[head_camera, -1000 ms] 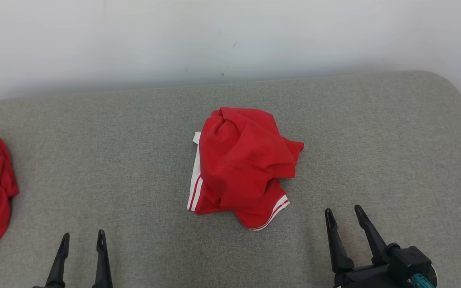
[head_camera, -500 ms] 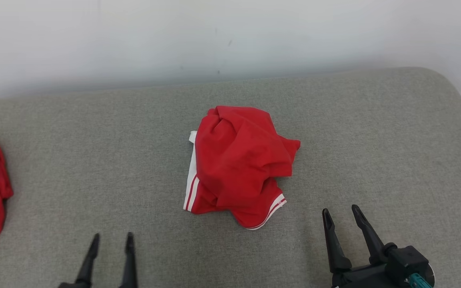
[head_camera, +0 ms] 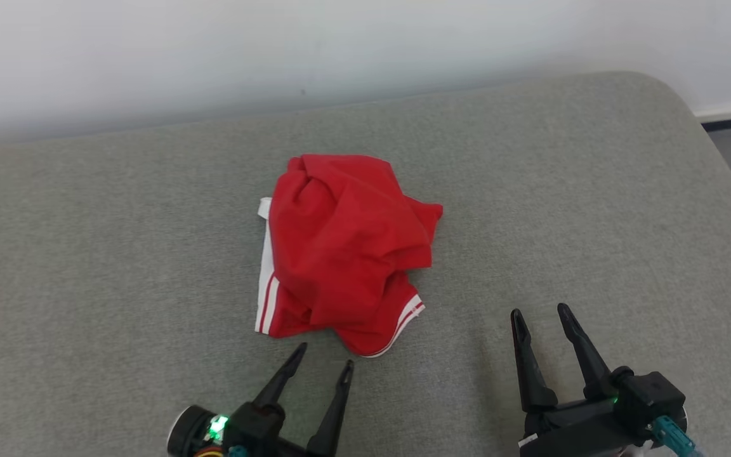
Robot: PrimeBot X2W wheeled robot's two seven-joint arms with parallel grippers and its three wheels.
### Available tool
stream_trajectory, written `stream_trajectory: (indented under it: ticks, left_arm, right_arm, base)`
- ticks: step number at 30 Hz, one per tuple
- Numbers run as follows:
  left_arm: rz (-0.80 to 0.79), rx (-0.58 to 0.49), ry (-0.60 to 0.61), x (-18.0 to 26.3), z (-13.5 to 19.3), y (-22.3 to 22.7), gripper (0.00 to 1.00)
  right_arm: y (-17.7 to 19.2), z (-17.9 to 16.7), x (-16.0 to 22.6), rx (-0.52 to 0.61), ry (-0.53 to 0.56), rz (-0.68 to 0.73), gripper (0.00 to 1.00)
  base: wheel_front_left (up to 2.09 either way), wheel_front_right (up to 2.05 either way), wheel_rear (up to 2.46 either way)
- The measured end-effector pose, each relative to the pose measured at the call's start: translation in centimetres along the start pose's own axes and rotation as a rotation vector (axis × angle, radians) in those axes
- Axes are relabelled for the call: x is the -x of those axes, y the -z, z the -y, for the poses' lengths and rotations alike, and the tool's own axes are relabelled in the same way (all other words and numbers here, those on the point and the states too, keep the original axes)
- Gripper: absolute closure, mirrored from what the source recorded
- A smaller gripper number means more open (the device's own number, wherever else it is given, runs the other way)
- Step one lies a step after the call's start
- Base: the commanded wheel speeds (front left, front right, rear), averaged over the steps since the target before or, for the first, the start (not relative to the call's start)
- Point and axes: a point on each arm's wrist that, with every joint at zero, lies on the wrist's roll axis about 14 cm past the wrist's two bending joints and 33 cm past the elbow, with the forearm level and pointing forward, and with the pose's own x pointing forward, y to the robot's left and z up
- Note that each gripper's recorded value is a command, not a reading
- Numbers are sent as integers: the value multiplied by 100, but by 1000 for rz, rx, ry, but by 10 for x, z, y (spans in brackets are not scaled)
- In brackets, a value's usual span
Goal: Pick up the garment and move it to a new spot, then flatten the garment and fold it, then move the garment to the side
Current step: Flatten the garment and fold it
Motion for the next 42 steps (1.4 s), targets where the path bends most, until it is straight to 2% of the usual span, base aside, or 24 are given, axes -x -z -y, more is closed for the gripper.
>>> stream_trajectory:
  ticks: [6, 16, 17, 18, 19, 20, 25, 32, 42]
  left_arm:
    - [-58, -18, 117, -23, 19, 18, 0]
    - [-161, -53, 220, -51, 32, 53, 0]
    - [-172, -59, 218, -53, 30, 56, 8]
    - [-180, -60, 213, -55, 28, 59, 51]
    - [-187, -66, 204, -57, 25, 61, 89]
    - [-190, -71, 201, -59, 24, 62, 100]
    - [-178, -64, 170, -61, 19, 56, 100]
    - [-55, -55, 126, -61, 12, 16, 100]
    - [9, -101, -26, 3, -36, -10, 100]
  right_arm:
    - [-2, 20, 4, -14, 65, 2, 0]
    - [1, 52, 19, -9, 175, -16, 0]
    - [2, 54, 20, -6, 182, -18, 0]
    - [2, 56, 21, -5, 188, -20, 0]
    - [2, 58, 22, -3, 194, -22, 0]
    - [2, 59, 22, -2, 199, -22, 0]
    - [2, 56, 19, 2, 185, -21, 0]
    - [6, 43, 12, -7, 140, -25, 0]
    - [17, 3, -3, -39, 14, -46, 0]
  base:
    - [0, 0, 0]
    - [0, 0, 0]
    - [0, 0, 0]
    - [0, 0, 0]
    - [0, 0, 0]
    - [0, 0, 0]
    - [0, 0, 0]
    - [0, 0, 0]
    - [0, 0, 0]
